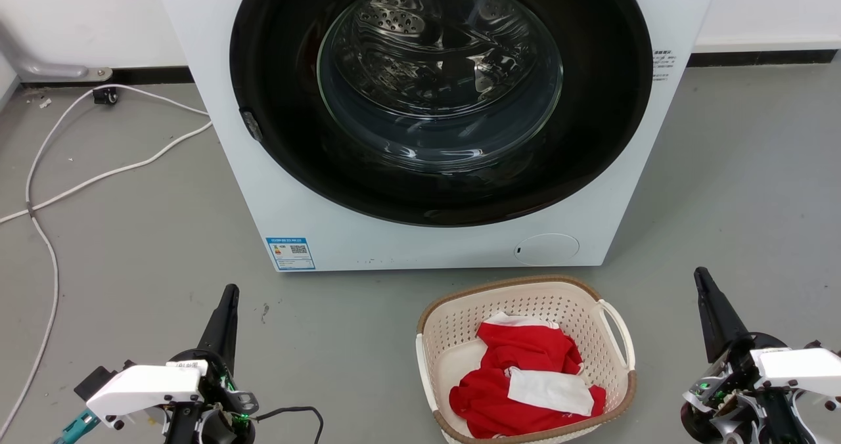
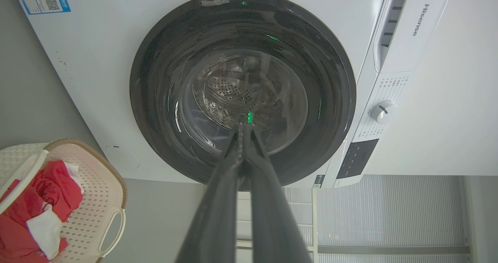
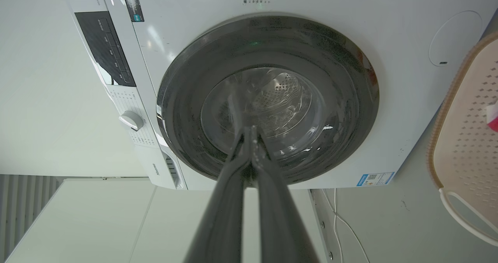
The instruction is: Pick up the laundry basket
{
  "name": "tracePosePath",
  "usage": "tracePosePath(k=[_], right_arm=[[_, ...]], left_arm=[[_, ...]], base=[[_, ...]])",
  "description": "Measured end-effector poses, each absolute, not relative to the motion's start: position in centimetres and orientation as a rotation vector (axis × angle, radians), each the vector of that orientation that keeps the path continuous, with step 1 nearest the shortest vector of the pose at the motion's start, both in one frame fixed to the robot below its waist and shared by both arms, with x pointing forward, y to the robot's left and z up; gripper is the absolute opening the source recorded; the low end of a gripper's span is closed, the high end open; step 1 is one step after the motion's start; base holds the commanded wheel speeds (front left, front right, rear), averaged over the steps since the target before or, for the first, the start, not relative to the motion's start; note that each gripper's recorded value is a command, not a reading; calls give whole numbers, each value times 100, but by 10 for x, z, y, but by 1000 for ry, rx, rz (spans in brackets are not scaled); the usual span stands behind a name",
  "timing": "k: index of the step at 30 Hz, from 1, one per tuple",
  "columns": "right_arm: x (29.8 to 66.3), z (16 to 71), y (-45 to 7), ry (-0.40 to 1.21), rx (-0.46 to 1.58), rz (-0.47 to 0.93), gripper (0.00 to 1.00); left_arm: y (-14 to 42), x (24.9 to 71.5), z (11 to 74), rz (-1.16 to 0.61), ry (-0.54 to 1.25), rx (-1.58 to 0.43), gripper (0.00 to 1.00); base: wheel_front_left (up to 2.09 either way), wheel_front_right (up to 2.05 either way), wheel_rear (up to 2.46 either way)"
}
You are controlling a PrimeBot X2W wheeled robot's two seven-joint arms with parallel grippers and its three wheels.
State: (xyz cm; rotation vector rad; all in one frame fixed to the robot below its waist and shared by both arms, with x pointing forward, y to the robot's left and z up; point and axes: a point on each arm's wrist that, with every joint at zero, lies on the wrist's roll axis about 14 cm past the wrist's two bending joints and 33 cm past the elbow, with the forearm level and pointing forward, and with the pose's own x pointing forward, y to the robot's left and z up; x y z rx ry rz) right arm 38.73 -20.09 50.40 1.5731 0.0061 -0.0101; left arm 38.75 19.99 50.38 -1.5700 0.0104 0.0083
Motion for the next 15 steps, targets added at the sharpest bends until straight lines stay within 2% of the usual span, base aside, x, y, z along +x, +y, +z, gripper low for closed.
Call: tracePosePath(k=[15], right_arm=[[387,504,-201,7,1572,-9,0]], left_arm=[[200,388,504,9,10,-1571,0]], base=[[0,0,0]])
